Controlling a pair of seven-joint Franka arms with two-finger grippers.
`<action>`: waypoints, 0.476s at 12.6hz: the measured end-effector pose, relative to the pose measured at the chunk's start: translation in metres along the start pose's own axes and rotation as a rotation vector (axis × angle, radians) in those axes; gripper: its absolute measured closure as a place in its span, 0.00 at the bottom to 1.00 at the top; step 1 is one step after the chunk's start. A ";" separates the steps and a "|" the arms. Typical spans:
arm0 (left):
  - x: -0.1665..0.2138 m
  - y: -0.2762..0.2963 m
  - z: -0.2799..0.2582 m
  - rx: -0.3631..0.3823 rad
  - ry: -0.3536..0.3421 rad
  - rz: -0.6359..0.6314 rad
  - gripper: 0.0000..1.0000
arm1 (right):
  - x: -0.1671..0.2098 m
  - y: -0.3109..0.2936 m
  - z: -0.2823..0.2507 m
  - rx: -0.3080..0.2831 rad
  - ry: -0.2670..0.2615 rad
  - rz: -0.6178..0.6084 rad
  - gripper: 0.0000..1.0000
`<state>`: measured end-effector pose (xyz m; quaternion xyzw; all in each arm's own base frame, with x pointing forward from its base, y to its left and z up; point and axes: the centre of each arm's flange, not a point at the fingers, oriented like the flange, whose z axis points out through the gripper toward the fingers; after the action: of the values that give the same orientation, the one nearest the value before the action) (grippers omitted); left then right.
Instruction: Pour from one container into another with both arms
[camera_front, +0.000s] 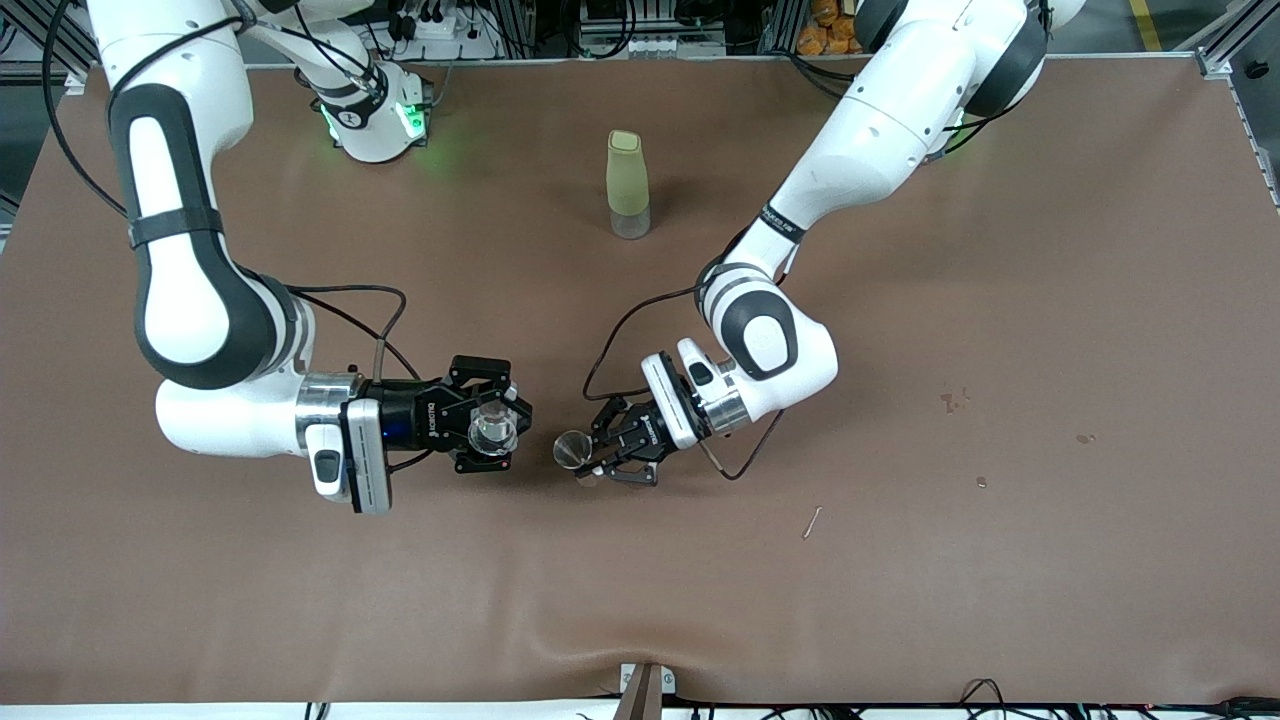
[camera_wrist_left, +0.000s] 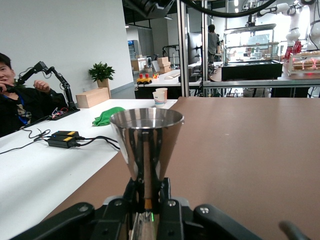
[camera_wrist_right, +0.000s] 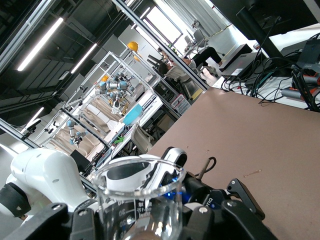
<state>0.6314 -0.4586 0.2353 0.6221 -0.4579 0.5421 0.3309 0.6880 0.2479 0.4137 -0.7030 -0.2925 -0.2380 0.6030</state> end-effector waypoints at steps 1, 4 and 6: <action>0.000 0.000 0.000 0.003 0.001 0.002 0.80 | 0.002 -0.002 -0.003 -0.004 0.002 0.005 0.88; -0.001 -0.002 -0.001 0.011 0.004 0.005 0.80 | 0.004 0.000 -0.010 -0.027 0.011 0.006 0.88; 0.000 -0.002 -0.001 0.012 0.005 0.007 0.80 | 0.004 0.000 -0.010 -0.028 0.011 0.010 0.88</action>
<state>0.6329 -0.4565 0.2353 0.6211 -0.4561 0.5475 0.3263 0.6907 0.2385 0.4179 -0.7116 -0.2822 -0.2429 0.5959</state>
